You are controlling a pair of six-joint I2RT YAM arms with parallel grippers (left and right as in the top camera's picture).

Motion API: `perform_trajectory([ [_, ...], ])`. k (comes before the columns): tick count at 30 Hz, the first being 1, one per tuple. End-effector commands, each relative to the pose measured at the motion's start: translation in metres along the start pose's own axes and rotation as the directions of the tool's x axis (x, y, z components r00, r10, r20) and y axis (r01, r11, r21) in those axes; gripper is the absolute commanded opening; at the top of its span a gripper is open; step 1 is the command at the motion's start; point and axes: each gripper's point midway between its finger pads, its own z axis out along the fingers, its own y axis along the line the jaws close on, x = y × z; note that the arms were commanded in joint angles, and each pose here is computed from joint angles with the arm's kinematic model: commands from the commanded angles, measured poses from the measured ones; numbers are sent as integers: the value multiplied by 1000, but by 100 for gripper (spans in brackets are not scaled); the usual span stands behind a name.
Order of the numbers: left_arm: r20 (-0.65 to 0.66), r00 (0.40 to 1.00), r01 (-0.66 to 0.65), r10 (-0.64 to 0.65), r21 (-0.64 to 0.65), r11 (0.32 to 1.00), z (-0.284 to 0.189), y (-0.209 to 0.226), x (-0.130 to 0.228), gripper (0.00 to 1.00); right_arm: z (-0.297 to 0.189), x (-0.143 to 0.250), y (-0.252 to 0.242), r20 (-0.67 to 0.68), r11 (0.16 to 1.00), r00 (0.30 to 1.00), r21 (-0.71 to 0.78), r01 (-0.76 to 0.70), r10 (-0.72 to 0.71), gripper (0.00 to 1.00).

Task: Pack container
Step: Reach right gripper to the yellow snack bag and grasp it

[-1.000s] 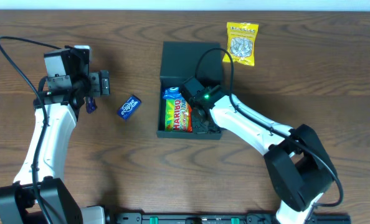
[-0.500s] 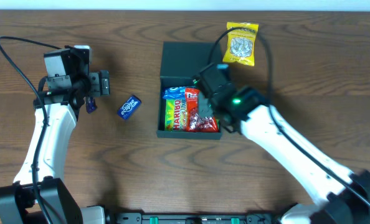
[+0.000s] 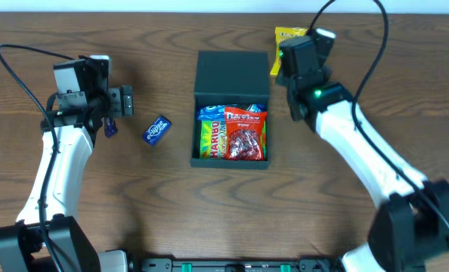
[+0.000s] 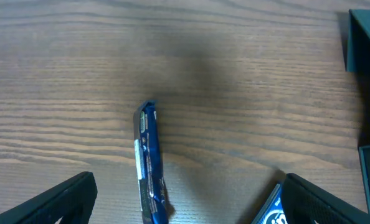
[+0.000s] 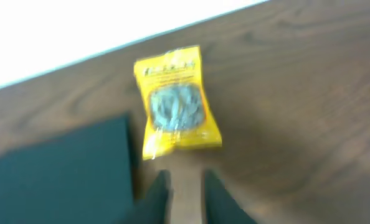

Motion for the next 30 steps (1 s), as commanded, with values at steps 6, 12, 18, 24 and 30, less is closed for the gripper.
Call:
perform_trajectory([
  [6,10,1000,-17,17,0,1000,-2,1,-5,95,90,23,-4,5,996,996,-15,88,-87,99],
  [12,10,1000,-17,17,0,1000,-2,1,-5,95,140,38,-2,79,993,991,-24,114,-112,99],
  [18,10,1000,-17,17,0,1000,-2,1,-5,95,171,50,-3,144,986,977,-26,163,-157,99],
  [24,10,1000,-17,17,0,1000,-2,1,-5,95,190,64,-13,143,988,978,-15,155,-151,92],
  [30,10,1000,-17,17,0,1000,-2,1,-5,95,196,72,-22,116,987,980,3,160,-159,62],
])
